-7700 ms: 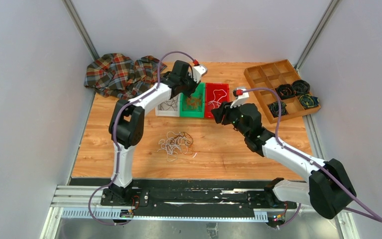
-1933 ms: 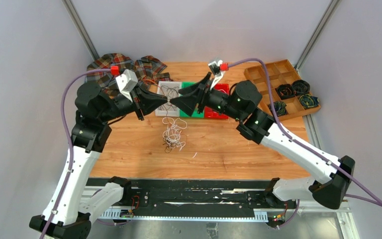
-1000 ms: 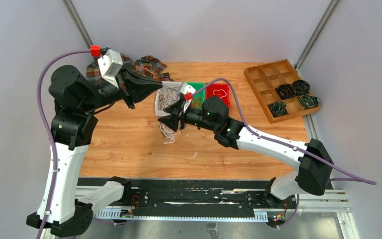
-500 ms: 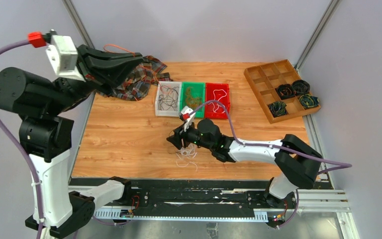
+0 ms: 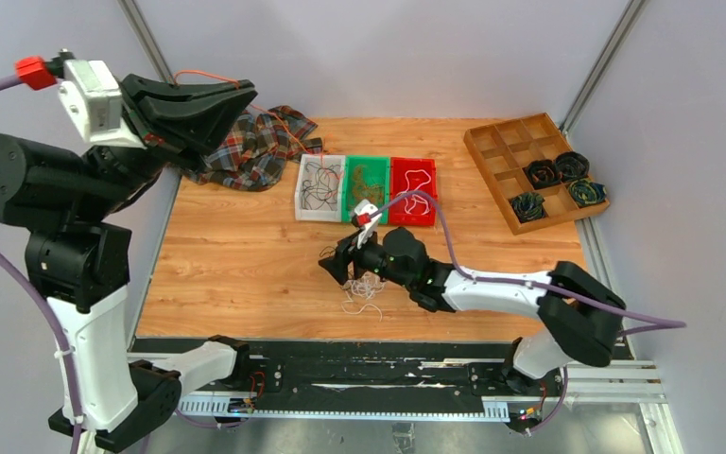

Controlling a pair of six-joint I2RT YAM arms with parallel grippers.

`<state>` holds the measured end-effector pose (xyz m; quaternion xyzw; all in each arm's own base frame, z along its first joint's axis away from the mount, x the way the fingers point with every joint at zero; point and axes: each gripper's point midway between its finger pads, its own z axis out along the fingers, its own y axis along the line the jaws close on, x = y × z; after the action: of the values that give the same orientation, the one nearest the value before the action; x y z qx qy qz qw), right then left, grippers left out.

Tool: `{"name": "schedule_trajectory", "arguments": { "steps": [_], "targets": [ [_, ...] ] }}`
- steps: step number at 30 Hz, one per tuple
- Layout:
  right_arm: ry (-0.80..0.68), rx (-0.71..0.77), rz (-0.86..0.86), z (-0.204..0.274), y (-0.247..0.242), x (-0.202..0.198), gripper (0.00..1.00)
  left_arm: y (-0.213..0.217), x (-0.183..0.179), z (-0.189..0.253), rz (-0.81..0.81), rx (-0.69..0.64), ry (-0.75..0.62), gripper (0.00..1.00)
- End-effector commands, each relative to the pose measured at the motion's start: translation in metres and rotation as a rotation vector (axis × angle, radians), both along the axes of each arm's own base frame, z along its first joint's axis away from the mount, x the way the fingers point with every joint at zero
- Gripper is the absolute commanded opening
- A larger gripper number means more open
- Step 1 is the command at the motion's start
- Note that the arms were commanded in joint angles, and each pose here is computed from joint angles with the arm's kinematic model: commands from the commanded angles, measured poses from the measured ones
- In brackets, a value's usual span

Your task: Untangle the cables

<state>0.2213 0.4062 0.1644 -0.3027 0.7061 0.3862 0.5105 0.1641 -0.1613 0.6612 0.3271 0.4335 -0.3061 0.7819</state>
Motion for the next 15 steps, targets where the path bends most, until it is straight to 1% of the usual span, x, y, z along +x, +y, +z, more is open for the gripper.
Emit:
{"name": "schedule_trajectory", "arguments": {
  "steps": [1,5,7,10,12,13,15],
  "targets": [
    [-0.131,0.134,-0.004,0.091,0.001,0.000,0.70,-0.004,0.012,-0.024,-0.010,0.019,0.077,0.01],
    [-0.203,0.173,-0.021,0.139,-0.007,0.002,0.71,-0.011,0.026,-0.060,-0.031,0.056,0.189,0.01],
    [-0.207,0.160,-0.045,0.144,-0.014,0.007,0.72,-0.013,0.036,-0.079,-0.025,0.073,0.238,0.01],
    [-0.215,0.148,-0.114,0.146,-0.029,0.021,0.72,-0.017,0.052,-0.104,-0.022,0.093,0.316,0.01],
    [-0.189,0.141,-0.184,0.140,-0.043,0.035,0.72,-0.023,0.063,-0.119,-0.028,0.112,0.370,0.01],
    [-0.173,0.130,-0.217,0.134,-0.050,0.042,0.71,-0.029,0.071,-0.129,-0.030,0.133,0.401,0.01],
    [-0.153,0.107,-0.292,0.124,-0.068,0.054,0.70,-0.039,0.084,-0.146,-0.023,0.184,0.415,0.01]
  ]
}}
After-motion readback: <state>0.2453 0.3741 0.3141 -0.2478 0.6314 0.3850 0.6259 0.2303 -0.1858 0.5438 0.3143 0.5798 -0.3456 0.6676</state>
